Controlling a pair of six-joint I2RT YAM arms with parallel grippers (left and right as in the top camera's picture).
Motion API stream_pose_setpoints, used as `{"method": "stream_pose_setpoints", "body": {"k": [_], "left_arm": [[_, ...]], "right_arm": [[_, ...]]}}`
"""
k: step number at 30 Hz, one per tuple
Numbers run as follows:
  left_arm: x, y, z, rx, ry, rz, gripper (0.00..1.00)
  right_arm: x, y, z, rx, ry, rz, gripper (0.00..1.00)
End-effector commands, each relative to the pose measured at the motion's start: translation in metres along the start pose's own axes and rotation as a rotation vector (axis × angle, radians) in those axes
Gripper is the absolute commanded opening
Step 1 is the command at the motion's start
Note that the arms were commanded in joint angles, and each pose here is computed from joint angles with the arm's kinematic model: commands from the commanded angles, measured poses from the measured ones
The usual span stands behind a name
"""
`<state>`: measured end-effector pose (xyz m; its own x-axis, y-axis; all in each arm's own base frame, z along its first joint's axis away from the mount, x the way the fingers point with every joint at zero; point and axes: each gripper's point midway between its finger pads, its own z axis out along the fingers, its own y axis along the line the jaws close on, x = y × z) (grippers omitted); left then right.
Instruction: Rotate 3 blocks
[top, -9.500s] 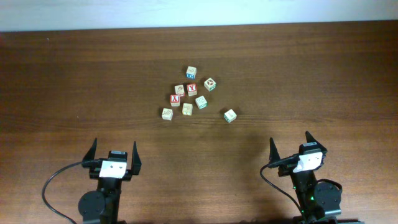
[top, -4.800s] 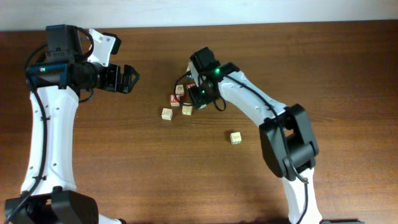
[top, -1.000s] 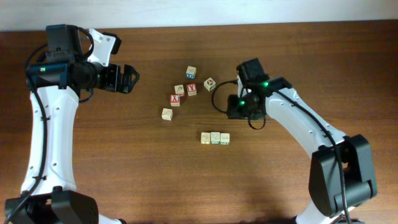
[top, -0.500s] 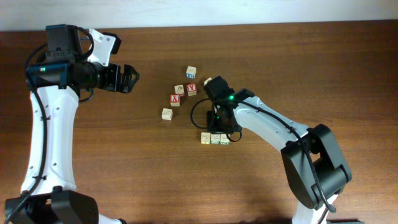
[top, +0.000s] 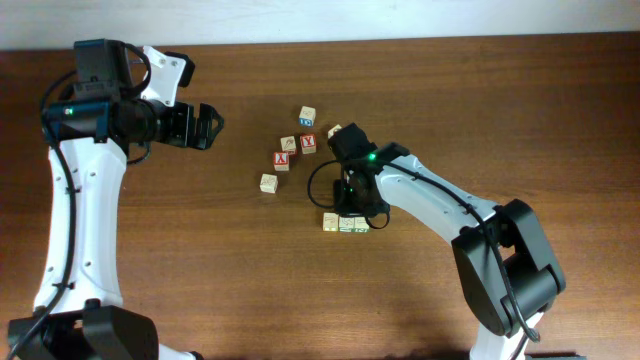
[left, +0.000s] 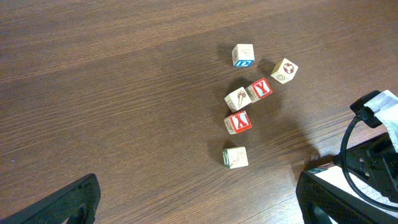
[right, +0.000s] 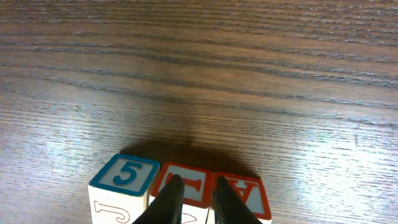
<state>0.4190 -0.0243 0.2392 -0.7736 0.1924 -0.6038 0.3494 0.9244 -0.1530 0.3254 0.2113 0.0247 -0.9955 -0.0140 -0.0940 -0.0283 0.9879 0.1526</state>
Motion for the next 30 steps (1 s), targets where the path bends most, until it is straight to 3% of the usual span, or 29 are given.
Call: {"method": "stream_pose_setpoints", "body": {"k": [1,4,6,10,14,20,30], "left_arm": [[-0.004,0.000,-0.002,0.001,-0.009,0.018,0.99],[-0.004,0.000,-0.002,0.001,-0.009,0.018,0.99],[-0.004,0.000,-0.002,0.001,-0.009,0.018,0.99],[-0.004,0.000,-0.002,0.001,-0.009,0.018,0.99],[-0.007,-0.001,-0.002,0.008,-0.025,0.023,0.99],[-0.010,0.000,-0.002,0.005,-0.036,0.028,0.99],[-0.010,-0.006,-0.002,0.037,-0.037,-0.024,0.97]], "right_arm": [[-0.008,0.003,-0.003,-0.004,-0.032,-0.004,0.20],[-0.051,-0.013,-0.068,-0.039,-0.137,0.063,0.19],[-0.050,-0.049,-0.109,-0.133,-0.097,0.072,0.20],[0.007,-0.080,-0.063,-0.196,0.110,0.051,0.19],[0.026,-0.068,-0.030,-0.288,0.131,0.065,0.18],[0.033,-0.036,-0.001,-0.287,0.138,0.024,0.18],[0.028,-0.004,-0.004,-0.389,0.107,-0.038,0.15]]}}
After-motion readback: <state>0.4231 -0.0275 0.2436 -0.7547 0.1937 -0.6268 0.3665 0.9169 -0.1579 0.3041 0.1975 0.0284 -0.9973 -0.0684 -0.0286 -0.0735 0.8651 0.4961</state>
